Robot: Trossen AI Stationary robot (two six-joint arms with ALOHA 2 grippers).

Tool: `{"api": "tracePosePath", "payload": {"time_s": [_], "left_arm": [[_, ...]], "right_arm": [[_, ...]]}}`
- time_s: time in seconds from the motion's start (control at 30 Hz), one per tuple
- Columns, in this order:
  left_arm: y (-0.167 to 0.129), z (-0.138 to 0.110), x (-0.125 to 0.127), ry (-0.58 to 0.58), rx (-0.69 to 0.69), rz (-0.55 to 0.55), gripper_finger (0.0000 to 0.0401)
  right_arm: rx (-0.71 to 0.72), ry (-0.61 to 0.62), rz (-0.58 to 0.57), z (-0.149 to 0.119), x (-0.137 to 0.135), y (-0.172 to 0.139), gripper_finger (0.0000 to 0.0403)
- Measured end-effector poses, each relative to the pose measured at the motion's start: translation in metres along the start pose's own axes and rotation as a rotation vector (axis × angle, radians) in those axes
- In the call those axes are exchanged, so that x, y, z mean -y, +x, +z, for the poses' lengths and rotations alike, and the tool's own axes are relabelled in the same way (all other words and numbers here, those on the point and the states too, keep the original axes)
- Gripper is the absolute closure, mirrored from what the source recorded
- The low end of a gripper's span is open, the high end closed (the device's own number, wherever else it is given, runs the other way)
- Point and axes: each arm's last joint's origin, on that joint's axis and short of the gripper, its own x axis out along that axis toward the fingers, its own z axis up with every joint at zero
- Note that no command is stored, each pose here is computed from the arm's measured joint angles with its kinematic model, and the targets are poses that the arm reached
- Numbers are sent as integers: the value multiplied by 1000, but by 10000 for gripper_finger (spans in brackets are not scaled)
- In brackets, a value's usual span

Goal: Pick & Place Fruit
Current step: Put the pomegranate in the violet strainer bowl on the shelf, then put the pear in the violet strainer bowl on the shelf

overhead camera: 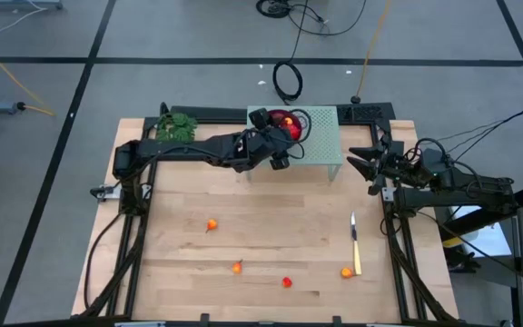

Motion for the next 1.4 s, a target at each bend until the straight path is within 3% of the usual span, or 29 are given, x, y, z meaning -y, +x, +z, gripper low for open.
{"api": "tracePosePath", "payload": {"time_s": [0.67,1.1,1.4], "left_arm": [[-6,5,-8,10,41,11,77],[-18,16,-15,74,90,115,77],[-71,19,-46,-175,127,70,86]], "right_arm": [[1,0,0,0,0,0,252],[1,1,0,0,0,0,252],[1,0,0,0,0,0,252]]}}
